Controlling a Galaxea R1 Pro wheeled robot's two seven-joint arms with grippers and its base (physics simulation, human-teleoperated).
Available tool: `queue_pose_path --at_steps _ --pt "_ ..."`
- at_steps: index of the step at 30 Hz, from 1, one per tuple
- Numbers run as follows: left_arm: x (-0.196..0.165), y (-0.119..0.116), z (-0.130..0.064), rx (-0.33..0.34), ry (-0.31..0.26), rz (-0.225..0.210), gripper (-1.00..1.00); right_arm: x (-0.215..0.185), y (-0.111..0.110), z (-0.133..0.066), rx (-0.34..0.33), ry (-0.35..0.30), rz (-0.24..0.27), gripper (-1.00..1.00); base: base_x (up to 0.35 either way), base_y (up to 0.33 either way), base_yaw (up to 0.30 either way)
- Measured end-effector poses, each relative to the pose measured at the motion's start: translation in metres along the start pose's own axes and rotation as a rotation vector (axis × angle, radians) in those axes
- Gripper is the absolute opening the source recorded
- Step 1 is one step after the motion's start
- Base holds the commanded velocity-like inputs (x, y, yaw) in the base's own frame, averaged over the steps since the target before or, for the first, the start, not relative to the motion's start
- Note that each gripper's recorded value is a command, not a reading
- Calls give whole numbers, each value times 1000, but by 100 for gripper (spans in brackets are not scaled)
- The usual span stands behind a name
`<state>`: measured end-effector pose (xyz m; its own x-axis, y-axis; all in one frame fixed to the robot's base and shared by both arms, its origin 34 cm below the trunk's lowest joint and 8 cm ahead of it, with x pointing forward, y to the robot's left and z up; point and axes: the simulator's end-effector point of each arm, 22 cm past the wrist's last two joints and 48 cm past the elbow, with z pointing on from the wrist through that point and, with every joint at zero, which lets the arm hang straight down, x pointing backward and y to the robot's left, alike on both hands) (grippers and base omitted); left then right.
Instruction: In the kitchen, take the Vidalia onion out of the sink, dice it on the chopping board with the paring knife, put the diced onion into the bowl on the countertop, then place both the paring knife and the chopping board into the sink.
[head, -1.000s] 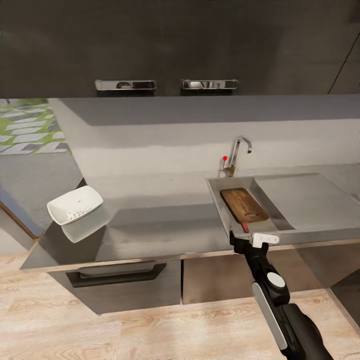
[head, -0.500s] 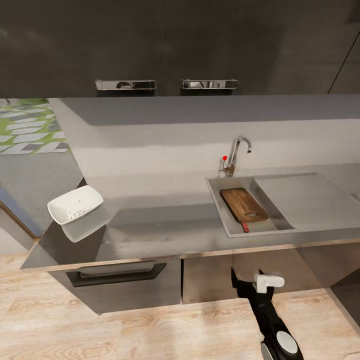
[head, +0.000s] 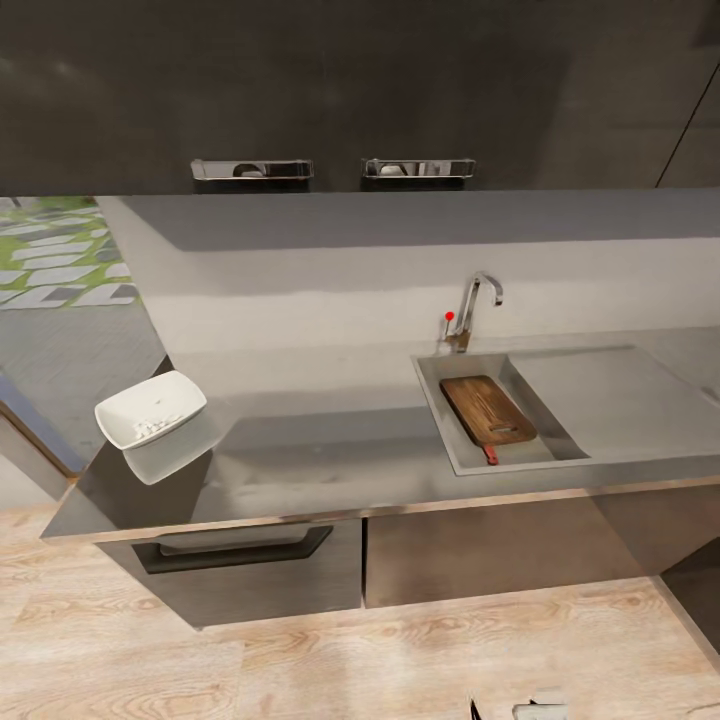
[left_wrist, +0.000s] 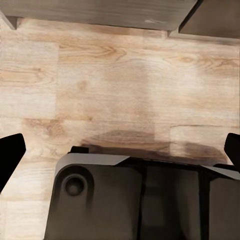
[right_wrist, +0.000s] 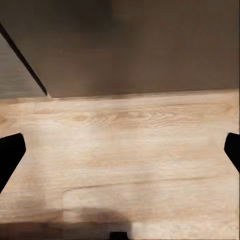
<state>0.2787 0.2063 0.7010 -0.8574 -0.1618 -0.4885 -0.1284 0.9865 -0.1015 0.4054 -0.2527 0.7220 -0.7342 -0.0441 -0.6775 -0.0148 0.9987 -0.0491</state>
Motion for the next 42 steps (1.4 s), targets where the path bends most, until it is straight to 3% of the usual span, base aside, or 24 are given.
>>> queue_pose_path --at_steps 1,4,6,11,15,19,23,27,33,42 --pt "0 1 0 -1 0 2 100 14 -1 -2 1 26 -3 100 0 0 0" --pt "3 45 0 -79 10 -11 100 81 -9 -15 17 165 -15 100 0 0 0" --pt "9 66 -2 -119 24 -21 100 101 -12 -21 21 207 -18 100 0 0 0" --pt "28 94 -6 -175 62 -35 100 118 -13 -27 24 242 -21 100 0 0 0" --pt "64 113 -15 -213 138 -36 100 124 -14 -29 26 255 -25 100 0 0 0" --pt "110 125 -28 -239 235 -36 100 150 -17 -40 30 314 -30 100 0 0 0" --pt "176 140 -57 -270 383 -29 100 166 -19 -47 34 349 -35 100 0 0 0" --pt "197 144 -69 -278 431 -25 100 179 -21 -54 37 377 -38 100 0 0 -3" --pt "233 149 -91 -294 517 -23 100 217 -26 -76 45 470 -46 100 0 0 -53" --pt "260 152 -110 -305 582 -22 100 228 -25 -83 45 494 -48 100 0 0 -60"
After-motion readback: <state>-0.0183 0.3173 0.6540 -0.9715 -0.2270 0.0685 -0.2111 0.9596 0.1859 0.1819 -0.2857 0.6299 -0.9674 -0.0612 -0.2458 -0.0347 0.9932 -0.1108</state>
